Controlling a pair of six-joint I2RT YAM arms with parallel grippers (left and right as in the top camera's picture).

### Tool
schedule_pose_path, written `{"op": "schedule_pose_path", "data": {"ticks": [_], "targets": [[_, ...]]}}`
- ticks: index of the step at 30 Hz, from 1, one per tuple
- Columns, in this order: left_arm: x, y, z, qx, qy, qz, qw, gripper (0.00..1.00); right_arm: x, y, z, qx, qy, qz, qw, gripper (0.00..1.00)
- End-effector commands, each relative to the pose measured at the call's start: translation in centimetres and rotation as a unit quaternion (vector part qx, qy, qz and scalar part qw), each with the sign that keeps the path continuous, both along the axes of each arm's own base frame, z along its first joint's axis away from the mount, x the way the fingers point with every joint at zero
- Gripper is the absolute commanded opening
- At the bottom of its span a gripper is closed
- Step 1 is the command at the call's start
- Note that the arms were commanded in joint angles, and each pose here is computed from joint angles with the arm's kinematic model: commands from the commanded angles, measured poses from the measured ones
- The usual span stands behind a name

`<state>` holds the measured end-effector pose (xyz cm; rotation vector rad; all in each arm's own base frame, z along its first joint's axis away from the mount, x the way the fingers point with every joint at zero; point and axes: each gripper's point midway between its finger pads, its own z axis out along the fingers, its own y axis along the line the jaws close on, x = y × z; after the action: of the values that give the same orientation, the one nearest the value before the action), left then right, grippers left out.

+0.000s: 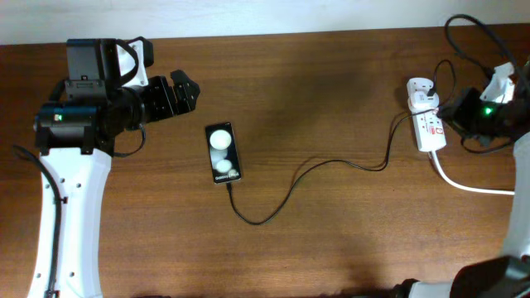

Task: Plug charger to phone and switch on socket
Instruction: 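Release the phone and move the right gripper to the power strip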

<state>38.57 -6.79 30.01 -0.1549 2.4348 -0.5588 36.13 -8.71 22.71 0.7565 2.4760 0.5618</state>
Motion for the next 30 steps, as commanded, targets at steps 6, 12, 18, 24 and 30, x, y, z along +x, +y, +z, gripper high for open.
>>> {"op": "schedule_pose_path", "data": {"ticks": [6, 12, 18, 24, 30], "targets": [[0.0, 0.3, 0.5, 0.001, -0.006, 0.007, 1.000, 0.99, 0.6, -4.0, -1.6, 0.000, 0.011, -0.044, 0.999, 0.04], [0.0, 0.3, 0.5, 0.001, -0.006, 0.007, 1.000, 0.99, 1.0, -5.9, -1.7, -0.044, 0.010, -0.069, 0.997, 0.04], [0.0, 0.3, 0.5, 0.001, -0.006, 0.007, 1.000, 0.99, 2.8, -6.9, -0.8, -0.039, -0.028, -0.092, 0.995, 0.05], [0.0, 0.3, 0.5, 0.001, -0.006, 0.007, 1.000, 0.99, 5.0, -8.7, -3.7, -0.024, -0.022, -0.115, 0.993, 0.05], [0.0, 0.3, 0.5, 0.001, -0.006, 0.007, 1.000, 0.99, 7.6, -10.4, -8.0, 0.010, -0.008, -0.155, 0.988, 0.05]]}}
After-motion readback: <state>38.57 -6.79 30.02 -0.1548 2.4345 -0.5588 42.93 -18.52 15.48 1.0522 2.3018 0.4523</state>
